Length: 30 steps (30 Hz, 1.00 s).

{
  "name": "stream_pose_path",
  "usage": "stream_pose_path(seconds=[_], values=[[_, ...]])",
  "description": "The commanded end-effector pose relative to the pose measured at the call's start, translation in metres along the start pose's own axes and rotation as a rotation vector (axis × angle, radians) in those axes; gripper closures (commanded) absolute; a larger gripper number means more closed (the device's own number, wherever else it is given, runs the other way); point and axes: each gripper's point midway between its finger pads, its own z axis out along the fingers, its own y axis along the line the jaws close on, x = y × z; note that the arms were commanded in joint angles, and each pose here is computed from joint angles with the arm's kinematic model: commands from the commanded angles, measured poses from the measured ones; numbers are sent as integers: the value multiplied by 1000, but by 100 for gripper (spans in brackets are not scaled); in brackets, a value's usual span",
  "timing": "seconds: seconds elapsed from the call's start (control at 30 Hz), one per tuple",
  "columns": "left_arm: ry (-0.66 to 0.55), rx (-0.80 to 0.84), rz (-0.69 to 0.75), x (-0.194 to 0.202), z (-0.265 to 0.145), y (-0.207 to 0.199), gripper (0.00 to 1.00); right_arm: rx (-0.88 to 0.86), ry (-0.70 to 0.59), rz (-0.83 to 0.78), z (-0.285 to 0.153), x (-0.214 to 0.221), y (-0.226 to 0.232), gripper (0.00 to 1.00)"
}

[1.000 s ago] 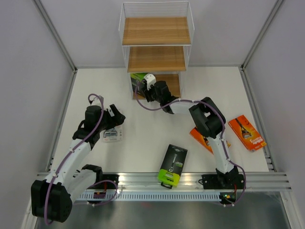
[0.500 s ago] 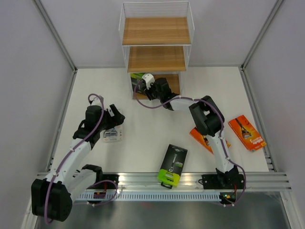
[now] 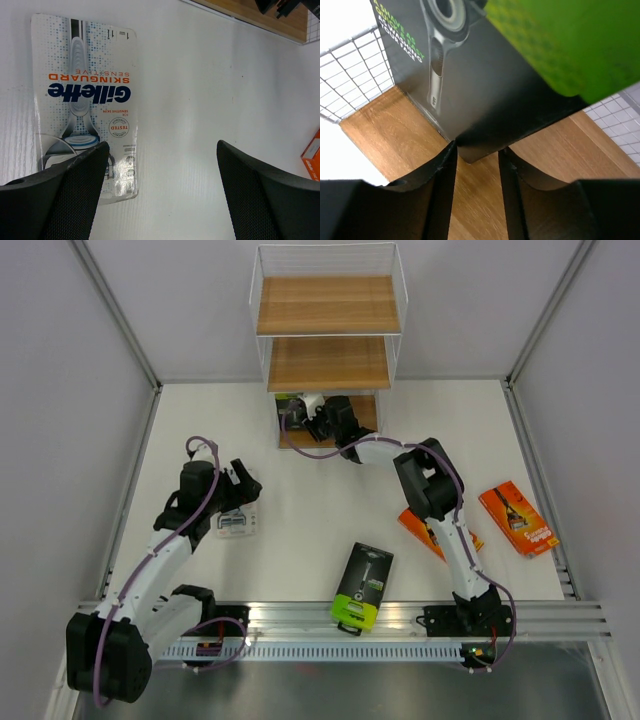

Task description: Place and organize the shaving razors onto the shelf

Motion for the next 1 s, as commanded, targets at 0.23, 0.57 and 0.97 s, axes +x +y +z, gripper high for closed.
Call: stream_pose_path(seconds=[0.23, 0.57, 0.97], values=[[-37, -6, 34, -11, 2, 1, 7, -10, -10, 2, 12, -10, 5, 47], [-50, 2, 39, -14, 0, -1, 7, 32, 29, 46, -13, 2, 3, 27], [-59, 60, 46, -16, -7, -12, 7, 13, -38, 224, -59, -18, 11, 22]])
